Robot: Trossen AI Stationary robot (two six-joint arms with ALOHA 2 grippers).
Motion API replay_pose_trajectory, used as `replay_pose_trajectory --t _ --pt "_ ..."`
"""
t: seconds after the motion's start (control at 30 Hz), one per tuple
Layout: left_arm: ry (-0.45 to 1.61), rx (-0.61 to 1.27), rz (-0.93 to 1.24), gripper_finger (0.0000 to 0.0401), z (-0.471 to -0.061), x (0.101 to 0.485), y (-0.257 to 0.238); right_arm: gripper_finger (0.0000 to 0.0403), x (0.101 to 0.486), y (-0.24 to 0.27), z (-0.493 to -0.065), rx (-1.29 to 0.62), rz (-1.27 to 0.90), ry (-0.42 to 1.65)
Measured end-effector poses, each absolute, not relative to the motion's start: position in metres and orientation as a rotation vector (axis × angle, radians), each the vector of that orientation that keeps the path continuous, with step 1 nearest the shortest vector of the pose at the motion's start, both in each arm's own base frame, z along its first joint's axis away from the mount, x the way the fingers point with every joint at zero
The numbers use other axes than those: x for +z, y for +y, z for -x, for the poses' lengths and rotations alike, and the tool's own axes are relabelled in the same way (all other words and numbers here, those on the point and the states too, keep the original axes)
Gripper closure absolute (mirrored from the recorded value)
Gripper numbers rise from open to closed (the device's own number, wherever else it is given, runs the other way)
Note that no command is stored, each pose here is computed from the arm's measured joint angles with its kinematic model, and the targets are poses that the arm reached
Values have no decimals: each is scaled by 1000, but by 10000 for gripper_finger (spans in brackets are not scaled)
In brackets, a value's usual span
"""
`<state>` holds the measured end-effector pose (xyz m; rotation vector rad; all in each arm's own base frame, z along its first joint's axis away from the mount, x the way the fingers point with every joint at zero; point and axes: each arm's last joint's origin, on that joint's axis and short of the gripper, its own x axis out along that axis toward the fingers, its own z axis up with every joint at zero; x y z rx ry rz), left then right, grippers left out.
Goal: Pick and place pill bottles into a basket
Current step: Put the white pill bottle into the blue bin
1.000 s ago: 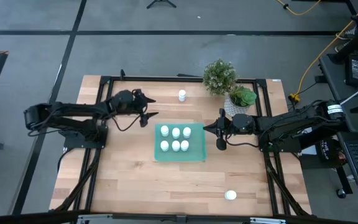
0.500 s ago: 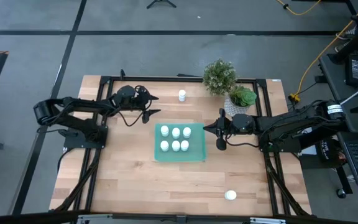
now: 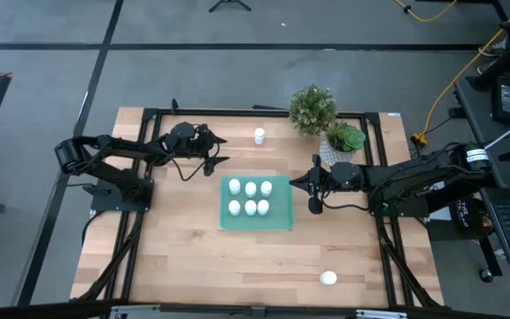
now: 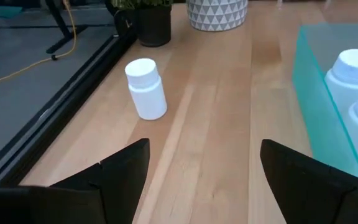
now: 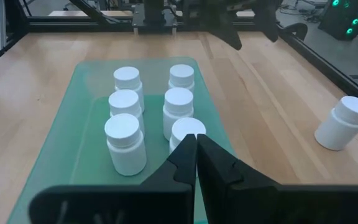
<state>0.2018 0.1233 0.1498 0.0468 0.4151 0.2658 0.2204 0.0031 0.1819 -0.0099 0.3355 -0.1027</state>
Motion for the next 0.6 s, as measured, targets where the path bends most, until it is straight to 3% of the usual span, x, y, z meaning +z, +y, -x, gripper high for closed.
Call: replay_pose_trajectory --t 0.6 --pt "430 288 -52 102 -203 139 132 386 182 3 -220 -103 11 335"
